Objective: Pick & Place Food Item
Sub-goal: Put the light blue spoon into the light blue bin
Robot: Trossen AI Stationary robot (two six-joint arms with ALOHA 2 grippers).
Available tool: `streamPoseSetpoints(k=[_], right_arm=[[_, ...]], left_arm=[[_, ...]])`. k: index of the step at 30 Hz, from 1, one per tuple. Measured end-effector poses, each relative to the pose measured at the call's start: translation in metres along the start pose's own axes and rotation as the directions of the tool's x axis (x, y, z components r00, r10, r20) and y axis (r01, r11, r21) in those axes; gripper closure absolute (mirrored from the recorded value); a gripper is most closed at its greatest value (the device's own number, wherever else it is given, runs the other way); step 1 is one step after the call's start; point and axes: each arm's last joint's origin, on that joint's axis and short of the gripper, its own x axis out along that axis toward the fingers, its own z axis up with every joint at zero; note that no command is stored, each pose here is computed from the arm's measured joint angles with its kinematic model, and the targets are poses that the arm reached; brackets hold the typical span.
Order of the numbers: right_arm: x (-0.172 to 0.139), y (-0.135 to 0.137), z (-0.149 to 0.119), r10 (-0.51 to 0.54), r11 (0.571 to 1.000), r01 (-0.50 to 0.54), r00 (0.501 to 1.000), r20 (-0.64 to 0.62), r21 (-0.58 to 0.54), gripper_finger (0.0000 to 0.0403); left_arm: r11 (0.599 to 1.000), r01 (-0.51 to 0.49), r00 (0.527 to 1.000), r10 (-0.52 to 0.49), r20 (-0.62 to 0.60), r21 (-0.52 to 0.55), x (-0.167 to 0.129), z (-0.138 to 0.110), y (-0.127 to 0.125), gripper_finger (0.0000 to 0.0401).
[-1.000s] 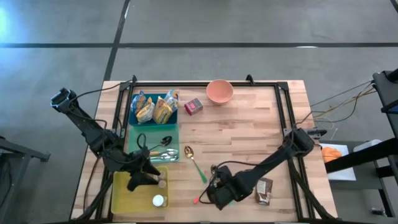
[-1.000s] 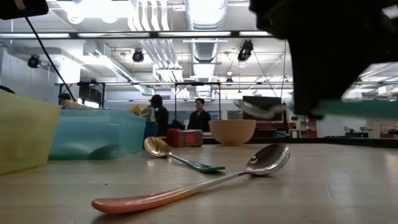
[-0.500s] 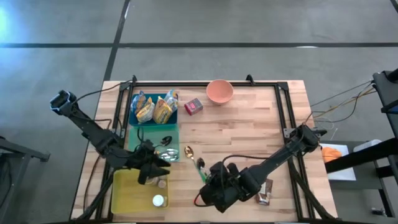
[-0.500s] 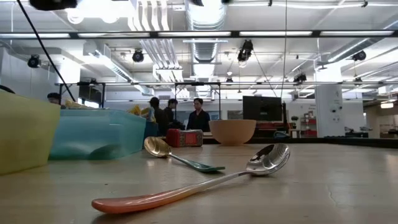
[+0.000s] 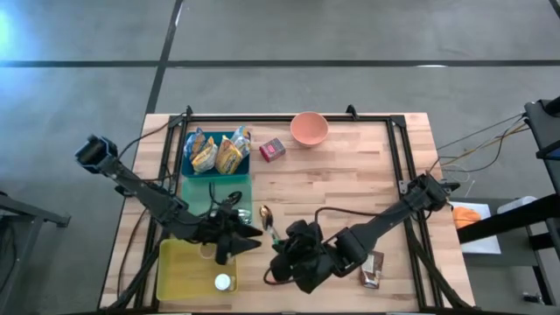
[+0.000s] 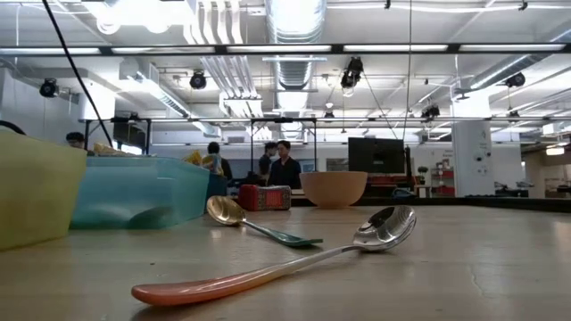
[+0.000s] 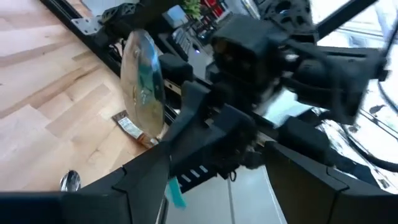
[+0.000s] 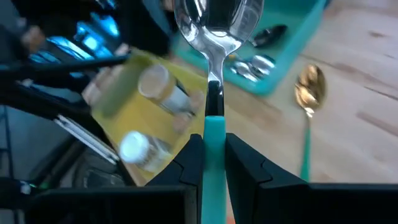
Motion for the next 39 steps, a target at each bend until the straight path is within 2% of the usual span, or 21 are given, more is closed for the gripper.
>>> streamPoseSetpoints(k=[4,9,20,26,29,31,36,37,39], right_arm=[[0.002,0.001,0.004,0.002,1.0,-0.003,0.998,0.06,0.012,0.0369],[-0.001,0.003,0.006,0.019,1.0,-0.02,0.997,0.076,0.019,0.0369],[-0.003,0.006,0.011,0.046,0.999,-0.048,0.994,0.096,0.019,0.0369],[-0.002,0.009,0.014,0.07,0.997,-0.071,0.992,0.11,0.005,0.0369],[-0.002,0.009,0.014,0.071,0.997,-0.072,0.991,0.11,0.005,0.0369],[-0.001,0.009,0.014,0.071,0.997,-0.072,0.992,0.108,0.005,0.0369],[0.0,0.01,0.013,0.075,0.997,-0.076,0.992,0.101,0.007,0.0369],[0.0,0.01,0.013,0.075,0.997,-0.076,0.992,0.101,0.005,0.0369],[-0.001,0.01,0.013,0.079,0.997,-0.08,0.992,0.102,0.007,0.0369]], left_arm=[[0.999,-0.03,1.0,0.03,0.003,-0.025,0.013,-0.002,-0.005,0.0135],[0.991,-0.129,0.991,0.13,0.017,-0.04,0.02,-0.004,-0.003,0.0135],[0.986,-0.157,0.986,0.16,0.051,-0.053,0.025,0.005,0.001,0.0135],[0.979,-0.201,0.979,0.201,0.032,-0.021,0.025,0.003,0.006,0.0141],[0.978,-0.207,0.978,0.207,0.028,-0.012,0.025,0.003,0.007,0.017],[0.979,-0.204,0.979,0.204,0.027,-0.012,0.025,0.003,0.007,0.0207],[0.986,-0.165,0.986,0.165,0.007,0.037,0.024,0.005,0.003,0.0356],[0.986,-0.161,0.987,0.161,0.007,0.045,0.024,0.005,0.002,0.0373],[0.988,-0.145,0.989,0.145,0.007,0.06,0.024,0.006,0.001,0.0377]])
